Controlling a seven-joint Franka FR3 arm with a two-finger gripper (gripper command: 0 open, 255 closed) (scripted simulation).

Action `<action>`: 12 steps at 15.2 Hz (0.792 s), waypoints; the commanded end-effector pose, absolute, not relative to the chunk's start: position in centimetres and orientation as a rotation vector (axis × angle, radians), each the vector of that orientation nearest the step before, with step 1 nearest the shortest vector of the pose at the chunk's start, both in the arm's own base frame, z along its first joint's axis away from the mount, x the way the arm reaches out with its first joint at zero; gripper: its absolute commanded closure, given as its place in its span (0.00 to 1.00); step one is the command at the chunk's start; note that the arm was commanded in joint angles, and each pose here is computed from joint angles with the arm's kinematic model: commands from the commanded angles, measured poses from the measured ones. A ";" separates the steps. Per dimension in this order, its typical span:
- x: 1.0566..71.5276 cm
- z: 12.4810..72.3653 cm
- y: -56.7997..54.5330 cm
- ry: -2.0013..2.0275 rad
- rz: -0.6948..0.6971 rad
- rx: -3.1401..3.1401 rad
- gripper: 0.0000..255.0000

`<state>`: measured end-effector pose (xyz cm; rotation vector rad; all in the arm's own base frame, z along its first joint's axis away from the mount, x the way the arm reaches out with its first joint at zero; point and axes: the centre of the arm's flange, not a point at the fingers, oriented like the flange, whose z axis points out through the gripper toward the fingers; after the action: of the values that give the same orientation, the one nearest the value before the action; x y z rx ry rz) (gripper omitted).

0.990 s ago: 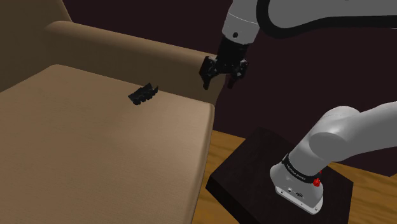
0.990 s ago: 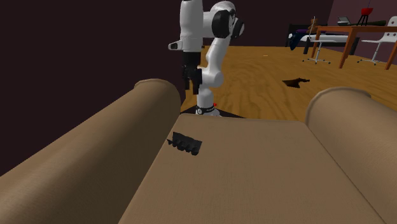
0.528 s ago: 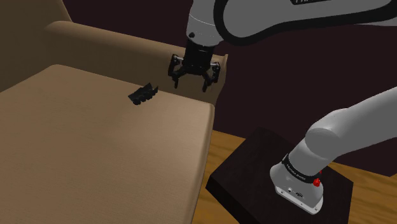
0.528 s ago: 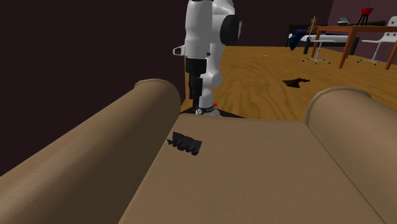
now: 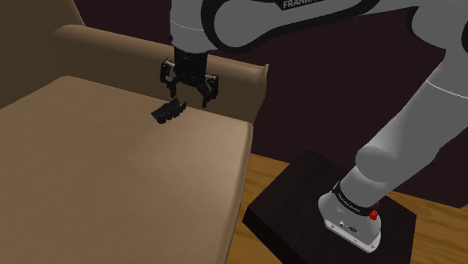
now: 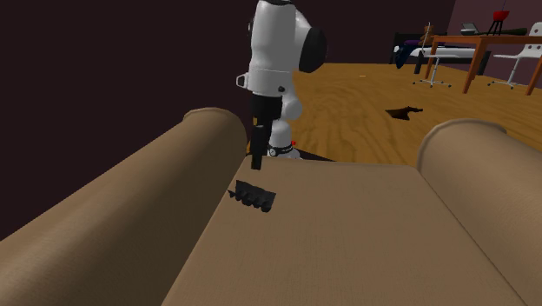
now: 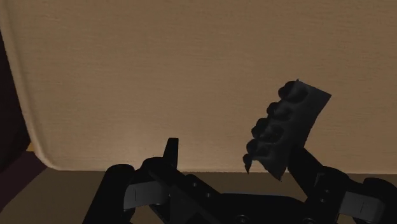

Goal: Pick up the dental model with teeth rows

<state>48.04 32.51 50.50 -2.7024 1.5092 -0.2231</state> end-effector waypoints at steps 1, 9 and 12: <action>50.7 50.2 33.6 1.634 -0.246 -2.628 0.00; 54.2 47.2 34.9 1.780 -0.264 -2.537 0.00; 54.2 45.8 34.9 1.780 -0.264 -2.537 0.00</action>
<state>54.23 34.78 46.30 -2.5373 1.7797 -0.2632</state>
